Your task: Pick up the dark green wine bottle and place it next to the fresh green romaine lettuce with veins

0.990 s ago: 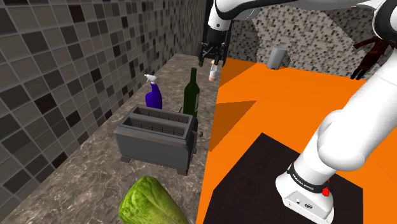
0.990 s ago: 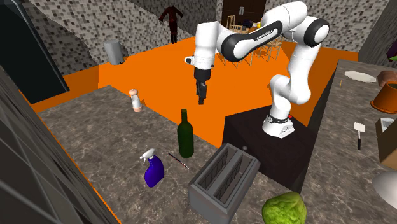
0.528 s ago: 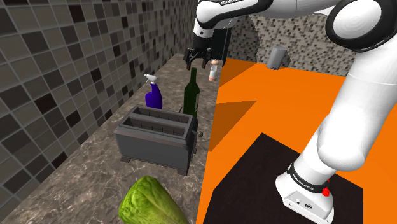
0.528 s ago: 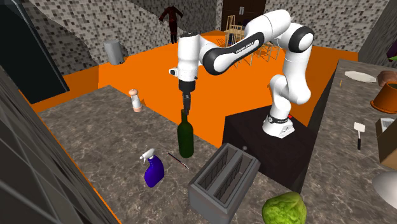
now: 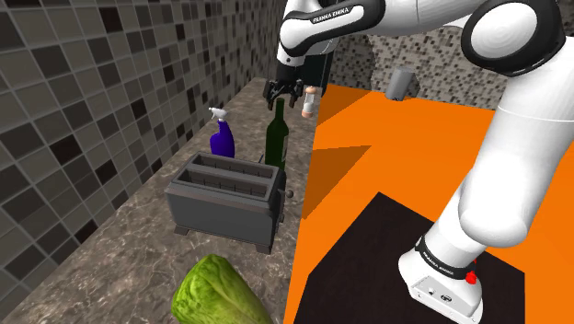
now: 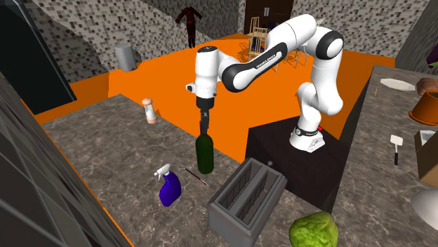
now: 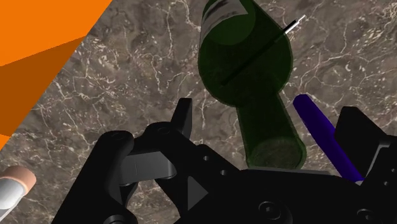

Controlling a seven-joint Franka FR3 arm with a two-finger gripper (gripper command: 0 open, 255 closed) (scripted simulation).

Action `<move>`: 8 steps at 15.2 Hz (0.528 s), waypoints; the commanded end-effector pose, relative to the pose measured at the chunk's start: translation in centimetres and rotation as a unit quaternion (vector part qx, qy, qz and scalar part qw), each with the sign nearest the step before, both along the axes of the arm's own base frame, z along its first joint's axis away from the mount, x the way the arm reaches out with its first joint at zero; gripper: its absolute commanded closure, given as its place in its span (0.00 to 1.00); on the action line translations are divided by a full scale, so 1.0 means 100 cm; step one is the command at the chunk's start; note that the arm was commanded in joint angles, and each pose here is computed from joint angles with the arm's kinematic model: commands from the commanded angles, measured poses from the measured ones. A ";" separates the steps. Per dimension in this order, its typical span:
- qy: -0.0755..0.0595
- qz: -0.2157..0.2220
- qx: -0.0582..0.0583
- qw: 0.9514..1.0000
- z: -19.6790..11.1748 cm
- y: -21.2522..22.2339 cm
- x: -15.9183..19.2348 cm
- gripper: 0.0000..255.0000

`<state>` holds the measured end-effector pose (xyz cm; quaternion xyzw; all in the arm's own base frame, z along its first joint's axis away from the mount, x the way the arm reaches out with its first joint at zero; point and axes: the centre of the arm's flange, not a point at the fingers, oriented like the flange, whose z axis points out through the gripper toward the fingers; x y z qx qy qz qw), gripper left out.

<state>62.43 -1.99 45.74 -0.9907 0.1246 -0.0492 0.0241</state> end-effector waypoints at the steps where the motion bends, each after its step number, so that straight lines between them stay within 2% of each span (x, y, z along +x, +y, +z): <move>1: 0.000 0.000 0.000 1.000 -0.003 0.000 0.001 0.00; 6: 0.000 0.000 0.000 1.000 -0.002 0.000 0.001 0.00; 7: 0.000 0.000 0.000 1.000 -0.002 0.000 0.001 1.00; 8: 0.000 0.000 0.000 1.000 -0.002 0.000 0.001 1.00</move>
